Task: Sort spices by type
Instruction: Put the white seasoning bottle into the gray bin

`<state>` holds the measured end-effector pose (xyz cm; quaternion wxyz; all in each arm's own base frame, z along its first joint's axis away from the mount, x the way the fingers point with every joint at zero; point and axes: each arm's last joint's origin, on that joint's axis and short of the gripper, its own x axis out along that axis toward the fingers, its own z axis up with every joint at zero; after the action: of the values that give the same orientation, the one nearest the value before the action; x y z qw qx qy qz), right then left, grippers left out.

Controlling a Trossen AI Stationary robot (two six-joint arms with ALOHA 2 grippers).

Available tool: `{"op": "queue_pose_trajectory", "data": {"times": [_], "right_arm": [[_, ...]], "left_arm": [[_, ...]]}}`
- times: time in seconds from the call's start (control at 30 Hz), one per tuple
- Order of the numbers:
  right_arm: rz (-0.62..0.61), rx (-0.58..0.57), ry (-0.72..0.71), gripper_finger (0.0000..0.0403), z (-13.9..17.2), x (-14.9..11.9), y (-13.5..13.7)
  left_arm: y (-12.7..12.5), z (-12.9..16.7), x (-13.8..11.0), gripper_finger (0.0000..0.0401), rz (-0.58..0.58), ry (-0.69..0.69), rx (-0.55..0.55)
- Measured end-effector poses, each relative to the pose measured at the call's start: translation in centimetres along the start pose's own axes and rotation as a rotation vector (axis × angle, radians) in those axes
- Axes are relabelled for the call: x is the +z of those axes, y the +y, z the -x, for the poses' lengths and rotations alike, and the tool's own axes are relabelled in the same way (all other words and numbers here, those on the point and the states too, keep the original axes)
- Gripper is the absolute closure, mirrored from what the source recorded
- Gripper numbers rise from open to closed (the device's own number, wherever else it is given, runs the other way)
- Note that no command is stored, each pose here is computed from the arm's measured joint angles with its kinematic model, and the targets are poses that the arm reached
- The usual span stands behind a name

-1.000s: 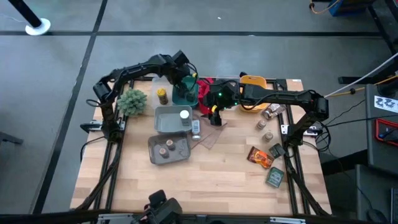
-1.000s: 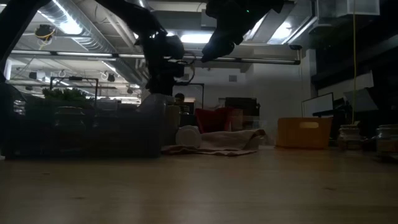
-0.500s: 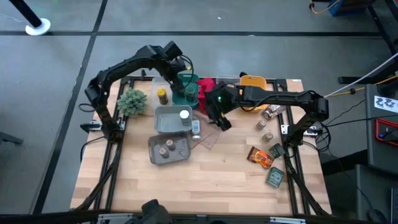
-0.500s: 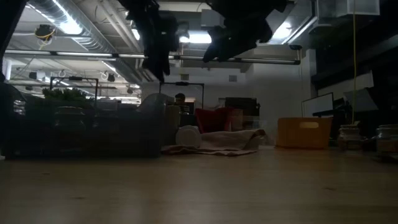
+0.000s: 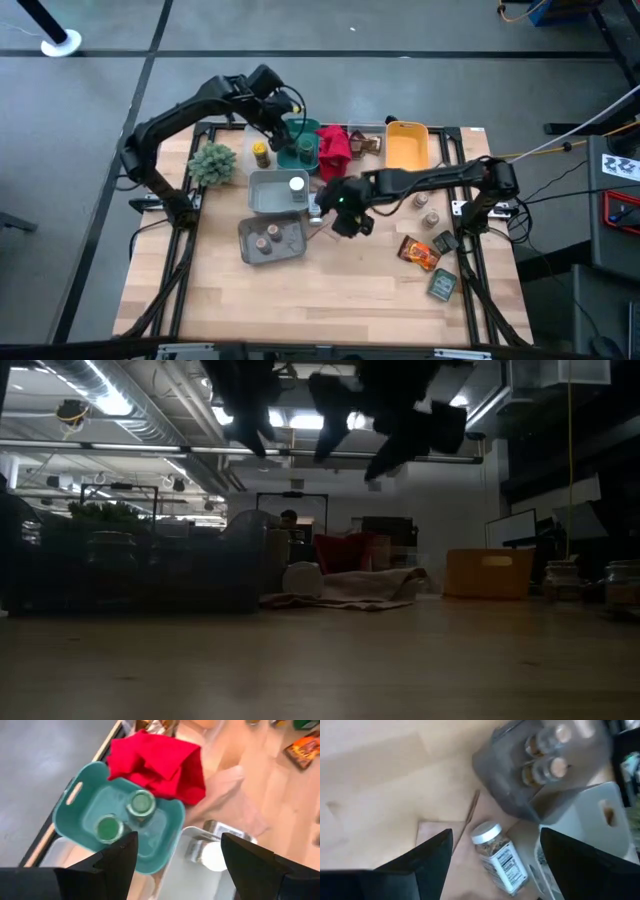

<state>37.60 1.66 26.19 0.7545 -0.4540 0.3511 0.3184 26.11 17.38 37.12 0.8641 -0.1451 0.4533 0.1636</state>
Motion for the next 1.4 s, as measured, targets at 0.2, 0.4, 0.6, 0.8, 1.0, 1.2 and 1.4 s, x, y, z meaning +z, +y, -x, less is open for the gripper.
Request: {"op": "queue_pose_trajectory", "data": {"times": [0.2, 0.4, 0.6, 0.8, 1.0, 1.2, 1.4], "right_arm": [[0.086, 0.051, 0.082, 0.0102, -3.9, 0.3, 0.9], [0.149, 0.010, 0.128, 0.0102, -6.8, 0.8, 1.1], [0.250, 0.015, 0.225, 0.0102, -9.0, 0.1, 1.5], [0.318, -0.033, 0.328, 0.0102, -10.8, -0.4, 1.4], [0.358, -0.023, 0.335, 0.0120, -11.0, -0.5, 1.4], [0.358, -0.003, 0.319, 0.0169, -11.4, -0.6, 1.6], [0.354, -0.020, 0.369, 0.0192, -12.4, -0.9, 1.8]], "left_arm": [[-2.5, 0.4, 0.0, 0.0132, -0.022, -0.011, -0.027], [-5.1, 0.3, -0.1, 0.0132, -0.060, -0.004, -0.024], [-7.3, 0.1, -0.3, 0.0132, -0.099, 0.002, -0.041], [-9.0, 0.1, -0.6, 0.0132, -0.136, 0.004, -0.032], [-10.3, 0.1, -0.8, 0.0132, -0.157, 0.003, -0.023], [-11.5, 0.2, -1.1, 0.0132, -0.177, 0.004, -0.043], [-12.4, 0.2, -1.3, 0.0132, -0.184, 0.006, -0.061]]}}
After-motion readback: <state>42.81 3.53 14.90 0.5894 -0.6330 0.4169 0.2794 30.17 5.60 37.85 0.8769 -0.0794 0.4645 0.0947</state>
